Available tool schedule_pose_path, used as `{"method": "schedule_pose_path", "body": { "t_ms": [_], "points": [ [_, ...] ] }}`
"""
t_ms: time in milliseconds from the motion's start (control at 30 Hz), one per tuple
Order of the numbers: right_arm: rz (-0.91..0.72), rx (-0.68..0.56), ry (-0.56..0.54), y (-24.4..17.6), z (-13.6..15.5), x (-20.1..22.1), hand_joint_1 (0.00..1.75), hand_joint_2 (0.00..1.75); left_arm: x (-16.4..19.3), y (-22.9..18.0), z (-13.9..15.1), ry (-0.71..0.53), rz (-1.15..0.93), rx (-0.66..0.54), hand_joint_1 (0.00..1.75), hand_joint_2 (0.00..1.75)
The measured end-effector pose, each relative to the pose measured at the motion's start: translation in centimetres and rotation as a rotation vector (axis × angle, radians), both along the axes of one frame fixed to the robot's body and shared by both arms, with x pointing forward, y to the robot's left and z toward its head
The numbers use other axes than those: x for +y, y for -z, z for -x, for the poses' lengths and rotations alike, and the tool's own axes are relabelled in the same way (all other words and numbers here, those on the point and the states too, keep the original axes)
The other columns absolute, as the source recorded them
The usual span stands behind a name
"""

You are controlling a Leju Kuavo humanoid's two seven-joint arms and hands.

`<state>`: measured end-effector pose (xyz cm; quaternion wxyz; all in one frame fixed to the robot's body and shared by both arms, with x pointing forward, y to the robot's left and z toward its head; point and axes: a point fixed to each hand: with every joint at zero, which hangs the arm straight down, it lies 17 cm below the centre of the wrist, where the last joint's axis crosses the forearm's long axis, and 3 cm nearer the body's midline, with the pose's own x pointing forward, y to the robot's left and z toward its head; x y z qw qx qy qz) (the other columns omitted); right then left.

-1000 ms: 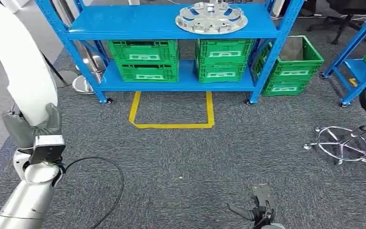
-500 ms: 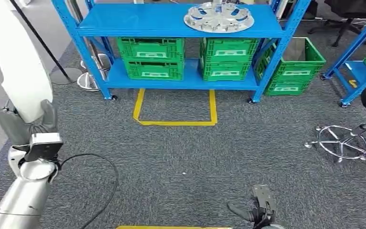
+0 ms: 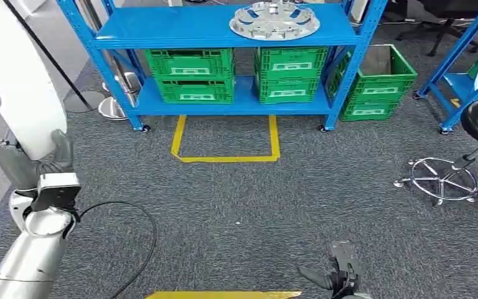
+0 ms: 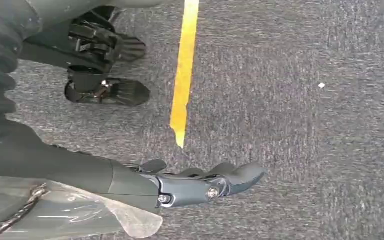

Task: Take the parts from the cabinet and place them on the table.

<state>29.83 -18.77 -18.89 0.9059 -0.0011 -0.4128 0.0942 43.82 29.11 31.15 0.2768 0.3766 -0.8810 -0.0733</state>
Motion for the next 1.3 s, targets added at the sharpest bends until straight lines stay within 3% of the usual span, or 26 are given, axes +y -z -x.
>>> {"method": "schedule_pose_path", "body": {
  "t_ms": [1300],
  "points": [
    [0.06,-0.006,-0.058,0.3,0.7,0.5,0.0,1.75,0.8,-0.8,-0.4,-0.026,-0.019,-0.014,1.75,1.75]
  ]
}}
